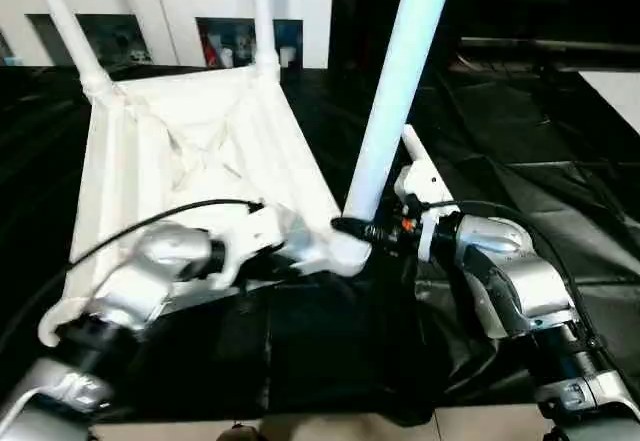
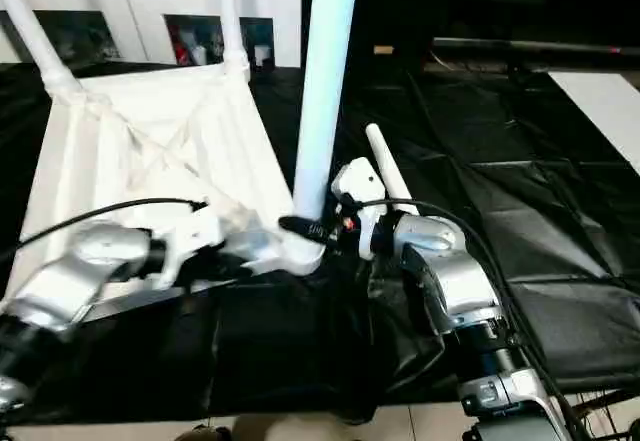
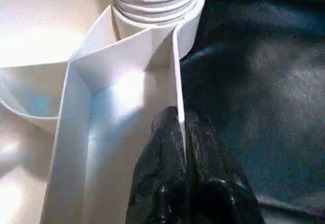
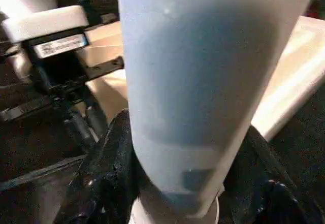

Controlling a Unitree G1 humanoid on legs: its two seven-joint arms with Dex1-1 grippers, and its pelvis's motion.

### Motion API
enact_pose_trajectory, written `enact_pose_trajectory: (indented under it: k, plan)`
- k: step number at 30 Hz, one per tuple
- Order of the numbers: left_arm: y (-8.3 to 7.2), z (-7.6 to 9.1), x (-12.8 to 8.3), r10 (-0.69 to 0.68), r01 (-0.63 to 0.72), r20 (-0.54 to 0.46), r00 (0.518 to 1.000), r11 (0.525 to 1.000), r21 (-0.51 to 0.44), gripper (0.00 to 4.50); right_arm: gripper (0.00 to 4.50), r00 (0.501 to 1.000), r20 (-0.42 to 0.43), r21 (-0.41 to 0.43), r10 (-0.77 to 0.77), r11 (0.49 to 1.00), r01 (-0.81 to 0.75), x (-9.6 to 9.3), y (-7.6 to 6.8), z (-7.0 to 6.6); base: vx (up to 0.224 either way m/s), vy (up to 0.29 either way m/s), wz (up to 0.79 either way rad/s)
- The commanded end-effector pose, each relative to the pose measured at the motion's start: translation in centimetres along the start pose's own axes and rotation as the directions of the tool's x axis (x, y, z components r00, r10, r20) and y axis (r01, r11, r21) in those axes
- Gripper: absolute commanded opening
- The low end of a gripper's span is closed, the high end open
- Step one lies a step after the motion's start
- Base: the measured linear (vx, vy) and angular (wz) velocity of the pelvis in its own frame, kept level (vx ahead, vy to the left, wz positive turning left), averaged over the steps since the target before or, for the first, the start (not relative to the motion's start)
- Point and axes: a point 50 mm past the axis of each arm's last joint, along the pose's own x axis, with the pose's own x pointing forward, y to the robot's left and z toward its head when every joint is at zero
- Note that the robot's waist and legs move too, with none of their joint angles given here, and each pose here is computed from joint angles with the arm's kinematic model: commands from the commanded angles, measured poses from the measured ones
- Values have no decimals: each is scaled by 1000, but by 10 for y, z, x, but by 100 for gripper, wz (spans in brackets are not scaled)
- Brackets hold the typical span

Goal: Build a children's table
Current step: Rotate table base

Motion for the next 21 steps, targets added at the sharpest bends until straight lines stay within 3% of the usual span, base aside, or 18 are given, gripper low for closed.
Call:
enact_pose_trajectory:
  k: [1, 14, 18, 21]
  plan:
    - [-7, 12, 6, -110, 109, 11, 994, 992, 67, 0, 184, 987, -163, 126, 15, 992, 6, -3, 6, -43, 0, 0, 0]
    - [-1, 8, 2, -98, 100, -32, 995, 992, 80, 0, 184, 984, -168, 116, 64, 992, -45, -1, 6, -48, 0, 0, 0]
    - [2, 4, 1, -66, 68, -40, 997, 996, 56, 0, 184, 980, -191, 125, 52, 992, -29, -1, 9, -58, 0, 0, 0]
    - [3, 2, 3, -42, 43, -28, 999, 999, 13, 0, 184, 974, -223, 132, -46, 988, 77, 0, 4, -67, 0, 0, 0]
